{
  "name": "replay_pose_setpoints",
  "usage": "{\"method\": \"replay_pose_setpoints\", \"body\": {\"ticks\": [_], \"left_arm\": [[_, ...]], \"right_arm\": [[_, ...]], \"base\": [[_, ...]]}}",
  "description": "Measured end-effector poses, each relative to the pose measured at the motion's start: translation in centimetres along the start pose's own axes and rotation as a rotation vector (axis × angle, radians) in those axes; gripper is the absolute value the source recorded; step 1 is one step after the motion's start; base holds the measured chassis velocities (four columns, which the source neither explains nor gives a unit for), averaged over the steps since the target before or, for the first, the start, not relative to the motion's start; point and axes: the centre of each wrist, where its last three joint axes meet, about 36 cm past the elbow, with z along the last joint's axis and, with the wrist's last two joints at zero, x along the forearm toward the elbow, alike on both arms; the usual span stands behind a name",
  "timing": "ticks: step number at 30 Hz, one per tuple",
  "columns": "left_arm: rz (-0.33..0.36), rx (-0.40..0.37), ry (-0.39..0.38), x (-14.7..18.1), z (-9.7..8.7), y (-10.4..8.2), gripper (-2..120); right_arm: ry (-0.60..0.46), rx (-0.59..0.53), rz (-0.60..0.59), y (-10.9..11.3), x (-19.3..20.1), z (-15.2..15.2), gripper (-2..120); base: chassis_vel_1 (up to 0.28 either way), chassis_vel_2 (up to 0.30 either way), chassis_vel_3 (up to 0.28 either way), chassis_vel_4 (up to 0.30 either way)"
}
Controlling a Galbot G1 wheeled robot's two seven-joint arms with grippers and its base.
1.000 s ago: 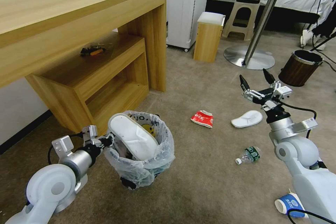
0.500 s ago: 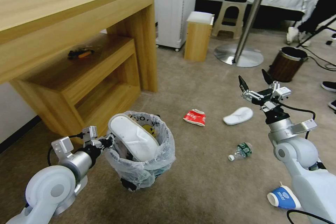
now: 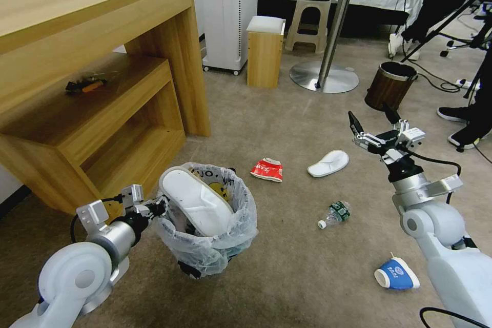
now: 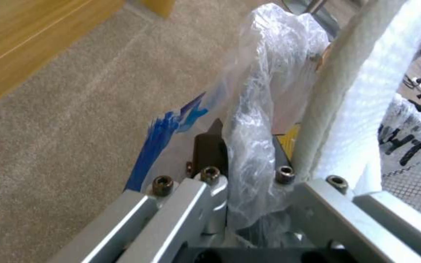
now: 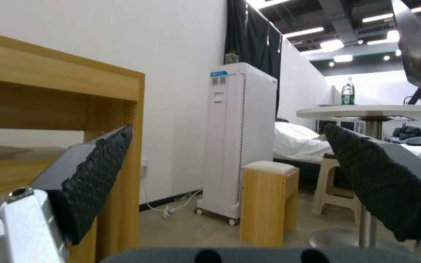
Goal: Pick up the trash bin and place the garbage on the floor into it.
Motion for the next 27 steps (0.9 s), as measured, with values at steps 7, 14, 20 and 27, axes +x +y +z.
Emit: {"method": "replay_pose_setpoints", "body": {"ticks": [7,14,20,27], "left_arm": [[-0.002,0.001,-0.003,0.0,-0.1,0.1,3],[-0.004,0.002,-0.007,-0.1,-0.3,0.2,3],[0.000,0.006,-0.007,-0.3,-0.2,0.2,3],[-0.003,0.008,-0.012,-0.4,-0.4,0.4,3]], "right_arm": [[0.098,0.045,0.026,0.0,1.0,-0.3,100],[0.293,0.133,0.030,-1.3,3.6,-0.7,100],[0.475,0.186,-0.027,-1.4,4.9,-1.0,100],[0.694,0.222,-0.108,-1.6,6.6,-0.5,100]], "base": [[0.000,0.000,0.000,0.000],[0.000,0.000,0.000,0.000],[0.000,0.000,0.000,0.000],[0.000,0.000,0.000,0.000]]}}
